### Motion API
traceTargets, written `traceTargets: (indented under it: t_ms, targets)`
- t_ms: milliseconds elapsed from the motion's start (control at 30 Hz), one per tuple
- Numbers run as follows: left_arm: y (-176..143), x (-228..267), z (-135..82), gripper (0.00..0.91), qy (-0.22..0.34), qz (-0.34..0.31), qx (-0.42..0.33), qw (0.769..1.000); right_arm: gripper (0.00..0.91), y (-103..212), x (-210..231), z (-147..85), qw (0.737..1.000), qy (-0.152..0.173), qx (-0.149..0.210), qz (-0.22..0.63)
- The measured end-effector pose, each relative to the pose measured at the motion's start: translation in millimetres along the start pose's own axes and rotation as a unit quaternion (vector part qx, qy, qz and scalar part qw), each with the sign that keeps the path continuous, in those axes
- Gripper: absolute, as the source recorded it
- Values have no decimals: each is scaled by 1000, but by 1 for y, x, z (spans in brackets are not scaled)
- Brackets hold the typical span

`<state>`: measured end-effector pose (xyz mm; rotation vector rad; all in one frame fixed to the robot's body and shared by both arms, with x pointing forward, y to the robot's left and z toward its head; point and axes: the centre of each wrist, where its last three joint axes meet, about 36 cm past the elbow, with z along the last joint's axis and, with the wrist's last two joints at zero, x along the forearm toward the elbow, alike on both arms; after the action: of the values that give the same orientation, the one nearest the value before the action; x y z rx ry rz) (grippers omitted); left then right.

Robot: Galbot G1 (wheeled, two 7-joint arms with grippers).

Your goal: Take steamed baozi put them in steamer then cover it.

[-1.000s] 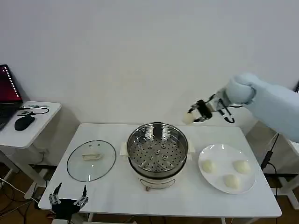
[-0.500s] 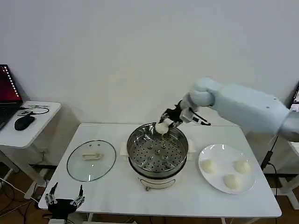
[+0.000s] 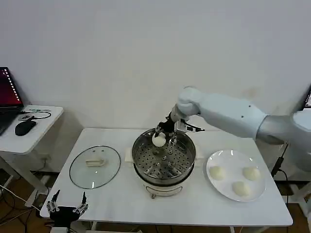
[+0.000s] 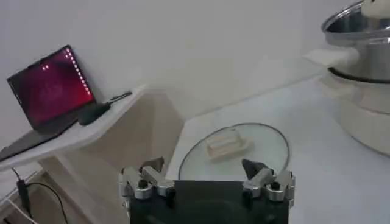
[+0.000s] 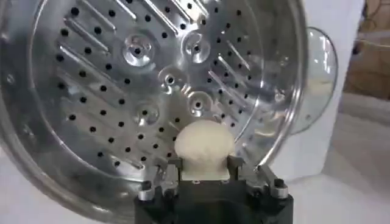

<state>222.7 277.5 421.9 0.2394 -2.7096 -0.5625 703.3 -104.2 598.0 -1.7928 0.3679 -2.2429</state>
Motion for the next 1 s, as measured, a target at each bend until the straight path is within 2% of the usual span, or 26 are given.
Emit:
traceTargets:
  t_ms: [200, 367, 400, 433, 800, 1000]
  targets:
    - [0, -1, 0, 907, 0, -1, 1, 1000, 524, -4, -14, 2, 1000, -4, 12, -11]
    - [0, -1, 0, 907, -1, -2, 1, 1000, 625, -4, -20, 5, 1000, -3, 16, -19]
    - [0, -1, 0, 907, -1, -2, 1, 1000, 725, -4, -20, 5, 1000, -2, 18, -20]
    - [0, -1, 0, 907, -1, -2, 2, 1000, 907, -5, -20, 6, 1000, -2, 19, -21]
    - [-2, 0, -1, 907, 1, 0, 3, 1000, 907, -15, 9, 8, 999, 14, 29, -23]
    - [-4, 2, -3, 907, 0, 6, 2, 1000, 907, -13, 49, 3, 1000, 24, 0, -10]
